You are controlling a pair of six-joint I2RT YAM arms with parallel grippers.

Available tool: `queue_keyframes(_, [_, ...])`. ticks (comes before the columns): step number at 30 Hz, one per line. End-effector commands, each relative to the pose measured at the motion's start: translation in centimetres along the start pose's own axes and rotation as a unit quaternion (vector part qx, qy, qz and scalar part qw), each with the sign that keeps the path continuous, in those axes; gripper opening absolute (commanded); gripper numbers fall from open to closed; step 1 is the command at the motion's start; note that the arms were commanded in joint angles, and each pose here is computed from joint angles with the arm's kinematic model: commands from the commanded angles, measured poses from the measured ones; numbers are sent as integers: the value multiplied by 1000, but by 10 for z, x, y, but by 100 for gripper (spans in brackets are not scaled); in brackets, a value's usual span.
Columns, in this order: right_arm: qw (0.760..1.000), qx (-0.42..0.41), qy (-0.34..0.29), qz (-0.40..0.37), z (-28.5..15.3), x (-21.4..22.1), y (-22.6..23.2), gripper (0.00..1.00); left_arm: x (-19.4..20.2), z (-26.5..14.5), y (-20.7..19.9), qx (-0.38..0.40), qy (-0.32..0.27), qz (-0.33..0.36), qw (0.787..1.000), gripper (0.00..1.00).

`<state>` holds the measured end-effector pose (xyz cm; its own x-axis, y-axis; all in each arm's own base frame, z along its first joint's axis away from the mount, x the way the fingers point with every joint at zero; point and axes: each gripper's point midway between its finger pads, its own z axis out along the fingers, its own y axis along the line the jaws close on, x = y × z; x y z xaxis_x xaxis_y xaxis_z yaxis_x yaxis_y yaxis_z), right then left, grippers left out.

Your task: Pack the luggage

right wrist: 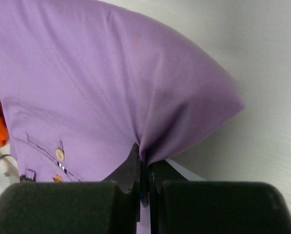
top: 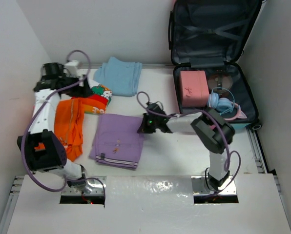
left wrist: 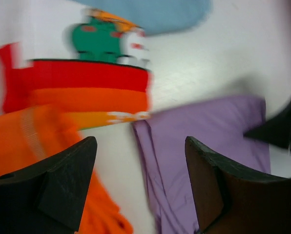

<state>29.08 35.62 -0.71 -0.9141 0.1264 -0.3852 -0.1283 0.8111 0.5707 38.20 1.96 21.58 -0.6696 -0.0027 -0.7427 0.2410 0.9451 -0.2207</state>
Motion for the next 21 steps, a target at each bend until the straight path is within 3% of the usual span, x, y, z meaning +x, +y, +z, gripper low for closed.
queue_keyframes(1, [998, 54, -36, -1, -34, -38, -65, 0, 25, 17, -72, 107, 62, 72, 990, 69])
queue_keyframes(4, [991, 96, -19, -92, -55, -56, -93, 0, 52, 35, -94, 130, 93, 40, 986, 71])
queue_keyframes(7, [986, 99, 4, -133, -60, -50, -100, 0, 89, 55, -104, 115, 128, 29, 985, 75])
queue_keyframes(11, [988, 115, -28, -99, -58, -55, -104, 0, 148, 82, -129, 89, 190, 39, 977, 80])
queue_keyframes(15, [988, 116, -51, -92, -59, -58, -102, 0, 158, 113, -137, 68, 166, -19, 984, 83])
queue_keyframes(21, [983, 112, -38, -143, -58, -57, -82, 0, 203, 146, -105, -31, 233, -67, 970, 83])
